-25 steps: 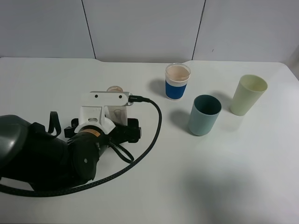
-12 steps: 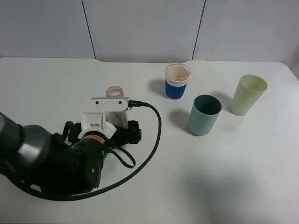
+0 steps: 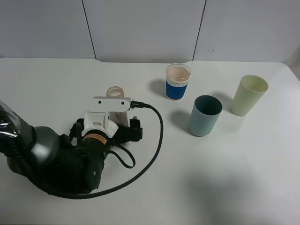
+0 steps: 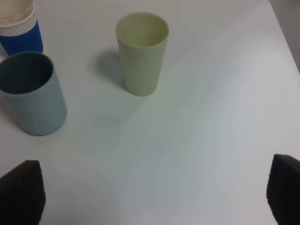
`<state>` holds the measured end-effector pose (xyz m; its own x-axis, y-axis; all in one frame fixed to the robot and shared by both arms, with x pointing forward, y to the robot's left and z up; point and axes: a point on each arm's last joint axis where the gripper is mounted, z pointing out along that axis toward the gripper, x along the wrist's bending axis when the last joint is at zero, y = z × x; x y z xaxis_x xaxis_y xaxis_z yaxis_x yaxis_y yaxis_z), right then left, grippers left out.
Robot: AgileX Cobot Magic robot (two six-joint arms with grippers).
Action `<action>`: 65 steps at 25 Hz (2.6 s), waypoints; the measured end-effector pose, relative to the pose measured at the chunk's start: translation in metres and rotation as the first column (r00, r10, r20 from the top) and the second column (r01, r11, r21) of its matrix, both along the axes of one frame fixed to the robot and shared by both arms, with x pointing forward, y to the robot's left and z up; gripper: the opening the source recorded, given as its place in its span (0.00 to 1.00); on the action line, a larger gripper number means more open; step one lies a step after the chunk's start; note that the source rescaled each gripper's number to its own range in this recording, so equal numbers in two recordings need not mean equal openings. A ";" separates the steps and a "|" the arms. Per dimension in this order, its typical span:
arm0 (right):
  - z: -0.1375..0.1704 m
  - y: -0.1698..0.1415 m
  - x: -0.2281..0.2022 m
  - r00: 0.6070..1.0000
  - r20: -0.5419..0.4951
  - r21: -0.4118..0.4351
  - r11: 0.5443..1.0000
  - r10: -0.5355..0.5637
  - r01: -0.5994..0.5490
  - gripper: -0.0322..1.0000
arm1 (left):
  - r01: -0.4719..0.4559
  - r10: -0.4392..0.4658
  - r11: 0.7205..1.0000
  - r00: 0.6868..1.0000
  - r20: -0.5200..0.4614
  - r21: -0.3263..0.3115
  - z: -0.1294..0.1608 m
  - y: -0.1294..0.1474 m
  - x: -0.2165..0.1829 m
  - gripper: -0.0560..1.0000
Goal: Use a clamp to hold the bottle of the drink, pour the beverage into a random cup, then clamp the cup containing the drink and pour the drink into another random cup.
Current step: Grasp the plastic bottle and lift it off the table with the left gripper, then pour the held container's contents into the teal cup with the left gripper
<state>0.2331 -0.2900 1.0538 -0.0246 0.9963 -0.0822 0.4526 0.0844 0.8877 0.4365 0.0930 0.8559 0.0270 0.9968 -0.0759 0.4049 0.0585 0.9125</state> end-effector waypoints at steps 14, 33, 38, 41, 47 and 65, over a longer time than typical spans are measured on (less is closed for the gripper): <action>0.000 0.000 0.000 1.000 0.000 0.000 1.000 0.000 0.000 0.82 | -0.030 0.029 0.996 0.999 -0.015 -0.079 -0.009 0.004 0.007 0.82; 0.000 0.000 0.000 1.000 0.000 0.000 1.000 0.000 0.000 0.82 | 0.095 -0.096 0.990 0.995 0.004 0.104 -0.004 0.000 0.007 0.08; 0.000 0.000 0.000 1.000 0.000 0.000 1.000 0.000 0.000 0.82 | 0.132 -0.145 0.958 0.989 0.031 0.255 0.017 0.002 0.008 0.08; 0.000 0.000 0.000 1.000 0.000 0.000 1.000 0.000 0.000 0.82 | 0.122 -0.140 0.935 0.990 0.031 0.333 0.025 0.006 0.008 0.08; 0.000 0.000 0.000 1.000 0.000 0.000 1.000 0.000 0.000 0.82 | 0.104 -0.151 0.833 0.988 0.043 0.543 0.053 0.019 0.013 0.08; 0.000 0.000 0.000 1.000 0.000 0.000 1.000 0.000 0.000 0.82 | -0.002 -0.080 0.787 0.991 0.105 0.617 0.124 0.004 0.061 0.08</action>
<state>0.2331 -0.2900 1.0538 -0.0246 0.9963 -0.0822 0.4526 0.0844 0.8877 0.4979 0.0969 0.9795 0.0348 0.8287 0.5586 0.2806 -0.5445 0.7904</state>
